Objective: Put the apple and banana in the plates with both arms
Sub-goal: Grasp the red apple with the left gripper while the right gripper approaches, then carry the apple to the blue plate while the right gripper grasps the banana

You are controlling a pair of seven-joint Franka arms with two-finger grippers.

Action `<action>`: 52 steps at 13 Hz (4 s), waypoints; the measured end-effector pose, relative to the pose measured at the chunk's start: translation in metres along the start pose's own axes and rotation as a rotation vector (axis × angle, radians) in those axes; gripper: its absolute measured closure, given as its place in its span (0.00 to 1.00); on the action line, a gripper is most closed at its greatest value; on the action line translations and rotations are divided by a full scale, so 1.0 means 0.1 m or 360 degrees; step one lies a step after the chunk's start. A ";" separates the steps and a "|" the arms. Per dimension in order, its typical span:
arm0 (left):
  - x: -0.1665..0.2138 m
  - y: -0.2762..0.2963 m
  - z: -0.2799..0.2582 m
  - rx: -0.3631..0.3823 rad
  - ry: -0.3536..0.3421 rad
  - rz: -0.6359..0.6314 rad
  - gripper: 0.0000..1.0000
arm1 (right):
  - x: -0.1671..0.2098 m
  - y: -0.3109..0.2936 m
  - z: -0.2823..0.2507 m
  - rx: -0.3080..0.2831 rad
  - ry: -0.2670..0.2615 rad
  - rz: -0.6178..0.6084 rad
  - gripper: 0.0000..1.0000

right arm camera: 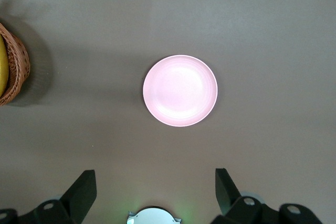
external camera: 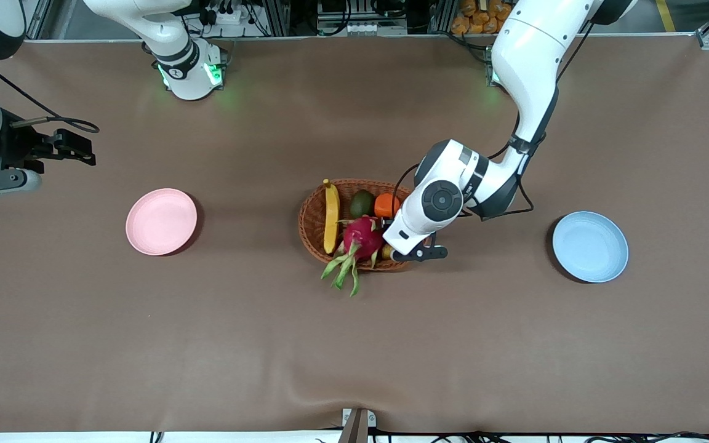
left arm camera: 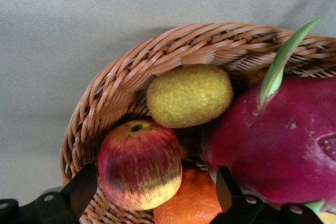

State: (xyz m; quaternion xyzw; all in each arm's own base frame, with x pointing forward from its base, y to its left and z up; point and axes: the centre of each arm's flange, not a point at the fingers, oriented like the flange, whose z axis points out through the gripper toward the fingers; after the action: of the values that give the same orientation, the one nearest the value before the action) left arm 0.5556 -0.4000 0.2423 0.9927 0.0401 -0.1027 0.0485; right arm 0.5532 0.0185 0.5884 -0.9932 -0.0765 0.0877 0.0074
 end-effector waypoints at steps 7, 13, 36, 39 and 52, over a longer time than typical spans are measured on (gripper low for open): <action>0.03 -0.05 0.21 0.0030 -0.0038 -0.0012 0.00 | 0.12 -0.21 0.13 0.0214 -0.0019 -0.0040 0.00; 0.04 -0.06 0.22 0.0033 -0.0041 -0.0017 0.27 | 0.43 -1.07 0.49 0.0212 -0.0063 -0.0115 0.00; 0.61 -4.03 -1.16 0.0191 0.0208 0.0590 0.27 | 0.49 -4.40 3.23 -0.0141 -0.0176 0.0040 0.33; 0.46 -4.48 -0.79 0.0186 0.0200 0.0660 0.27 | 0.51 -4.39 3.44 -0.0169 -0.0213 0.0046 0.41; 0.58 -4.91 -0.36 0.0217 0.0277 0.0819 0.01 | 0.53 -4.43 3.44 -0.0132 -0.0222 0.0062 0.84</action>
State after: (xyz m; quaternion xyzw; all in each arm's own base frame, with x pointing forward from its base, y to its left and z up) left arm 0.5753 0.0945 0.2221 0.9763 -0.2162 -0.0038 0.0023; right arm 0.4776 0.4651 0.2530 -0.9854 -0.0612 0.1536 -0.0409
